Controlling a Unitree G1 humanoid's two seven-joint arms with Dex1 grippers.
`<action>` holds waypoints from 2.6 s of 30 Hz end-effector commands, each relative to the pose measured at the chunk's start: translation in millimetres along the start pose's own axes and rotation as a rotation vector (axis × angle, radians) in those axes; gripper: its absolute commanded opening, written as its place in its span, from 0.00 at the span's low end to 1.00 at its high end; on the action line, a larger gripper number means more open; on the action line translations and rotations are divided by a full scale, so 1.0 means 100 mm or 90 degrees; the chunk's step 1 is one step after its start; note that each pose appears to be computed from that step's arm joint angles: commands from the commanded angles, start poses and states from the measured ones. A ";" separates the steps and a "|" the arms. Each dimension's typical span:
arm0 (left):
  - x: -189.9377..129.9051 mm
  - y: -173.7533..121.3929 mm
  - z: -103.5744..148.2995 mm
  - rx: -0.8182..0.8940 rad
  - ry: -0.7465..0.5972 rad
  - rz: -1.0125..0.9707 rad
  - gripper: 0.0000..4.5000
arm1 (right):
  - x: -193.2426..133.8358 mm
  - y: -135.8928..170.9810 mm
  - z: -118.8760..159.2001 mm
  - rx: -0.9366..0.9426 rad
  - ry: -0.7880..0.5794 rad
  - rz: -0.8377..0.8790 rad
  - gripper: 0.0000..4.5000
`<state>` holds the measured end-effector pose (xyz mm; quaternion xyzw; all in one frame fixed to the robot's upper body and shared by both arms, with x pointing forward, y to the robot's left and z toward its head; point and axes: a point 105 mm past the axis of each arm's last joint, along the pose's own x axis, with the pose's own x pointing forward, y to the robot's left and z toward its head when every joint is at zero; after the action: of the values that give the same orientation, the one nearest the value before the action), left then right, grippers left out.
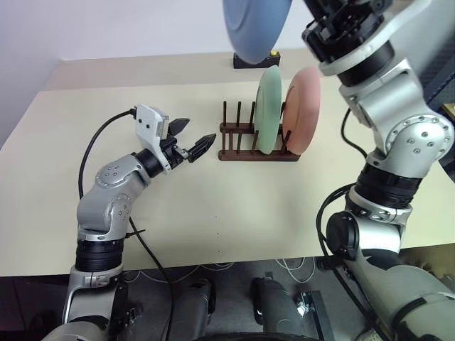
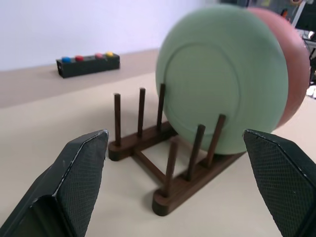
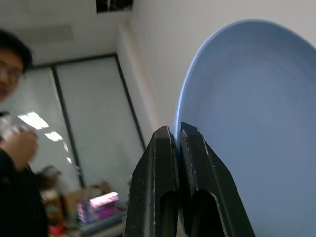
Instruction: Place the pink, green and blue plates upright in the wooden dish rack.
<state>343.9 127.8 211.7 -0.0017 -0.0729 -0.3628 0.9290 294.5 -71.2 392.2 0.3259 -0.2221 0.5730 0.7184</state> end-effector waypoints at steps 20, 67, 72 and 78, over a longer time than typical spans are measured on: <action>-0.43 0.30 0.19 0.091 0.019 -0.005 1.00 | -0.20 -0.51 -0.69 0.110 0.002 -0.133 0.00; -0.25 0.12 0.15 0.082 0.012 -0.035 1.00 | -0.54 -0.78 -1.01 0.037 0.098 -0.230 0.36; -0.26 0.14 0.13 0.082 0.012 -0.033 1.00 | -0.52 -0.76 -0.98 0.030 0.098 -0.228 0.92; -0.25 0.17 0.14 0.083 0.006 -0.028 1.00 | -0.50 -0.79 -0.89 0.002 0.087 -0.243 0.99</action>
<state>337.4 162.3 210.3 0.0488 -0.0655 -0.3717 0.9248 359.9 -48.2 254.2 0.3401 -0.0632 0.4390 0.8293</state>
